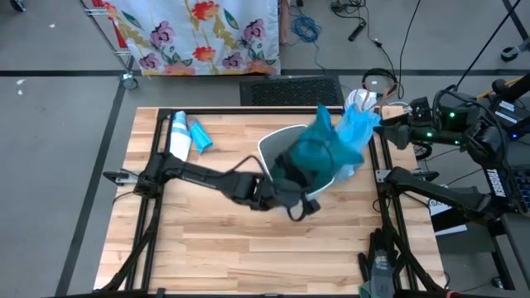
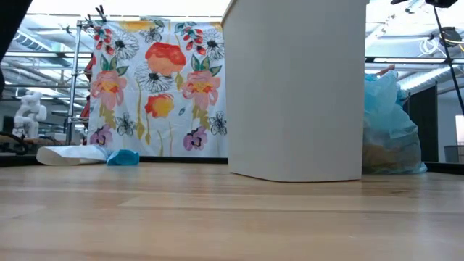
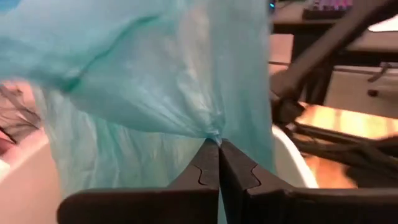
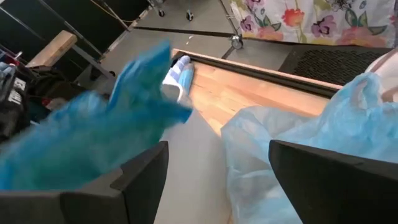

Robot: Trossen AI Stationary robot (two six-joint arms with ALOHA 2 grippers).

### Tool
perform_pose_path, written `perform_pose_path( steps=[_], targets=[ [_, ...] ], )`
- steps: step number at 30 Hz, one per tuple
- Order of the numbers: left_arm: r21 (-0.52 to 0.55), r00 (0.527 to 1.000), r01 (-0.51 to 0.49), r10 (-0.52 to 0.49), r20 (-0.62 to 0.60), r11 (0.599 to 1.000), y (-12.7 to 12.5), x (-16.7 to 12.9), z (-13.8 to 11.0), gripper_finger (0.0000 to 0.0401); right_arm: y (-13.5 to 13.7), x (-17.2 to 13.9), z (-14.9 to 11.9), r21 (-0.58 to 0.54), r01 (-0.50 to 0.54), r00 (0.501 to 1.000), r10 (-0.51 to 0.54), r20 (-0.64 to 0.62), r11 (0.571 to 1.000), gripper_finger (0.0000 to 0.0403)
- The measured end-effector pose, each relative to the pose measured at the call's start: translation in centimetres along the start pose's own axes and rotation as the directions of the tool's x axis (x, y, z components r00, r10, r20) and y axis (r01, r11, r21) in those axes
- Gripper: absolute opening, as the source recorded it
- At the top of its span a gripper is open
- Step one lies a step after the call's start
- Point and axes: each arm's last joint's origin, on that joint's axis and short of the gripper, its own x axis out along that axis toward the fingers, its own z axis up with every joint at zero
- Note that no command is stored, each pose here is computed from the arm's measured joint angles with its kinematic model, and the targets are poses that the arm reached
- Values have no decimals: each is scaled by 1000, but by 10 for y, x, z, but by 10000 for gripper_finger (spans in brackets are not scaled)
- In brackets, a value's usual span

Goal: Place trash/remove bag and relplace
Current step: Put the blue trash bag into the trash bin

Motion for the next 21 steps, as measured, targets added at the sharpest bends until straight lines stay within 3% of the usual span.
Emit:
perform_pose_path(
  steps=[4,6,10,15,18,21],
  targets=[
    [-85,1000,11,-10,6,996,-8,-9,-20,0,-1,-2,-3,10,16,999,-16,-30,1000,270],
    [-78,1000,-18,16,-19,997,4,-24,-26,0,-2,-2,-5,18,29,998,-28,-54,999,270],
    [-178,997,0,14,76,984,32,-50,-27,0,-3,-2,-7,21,35,997,-33,-65,999,270],
    [-282,960,202,-134,244,938,71,-63,-52,0,-2,-1,-6,37,16,997,-13,-71,999,270],
    [-316,949,251,-169,267,915,83,-61,-66,0,1,2,-3,50,-61,993,66,-94,997,270],
    [-271,939,289,-217,268,918,88,-61,-64,0,5,7,4,65,-142,985,147,-89,988,270]
  ],
)
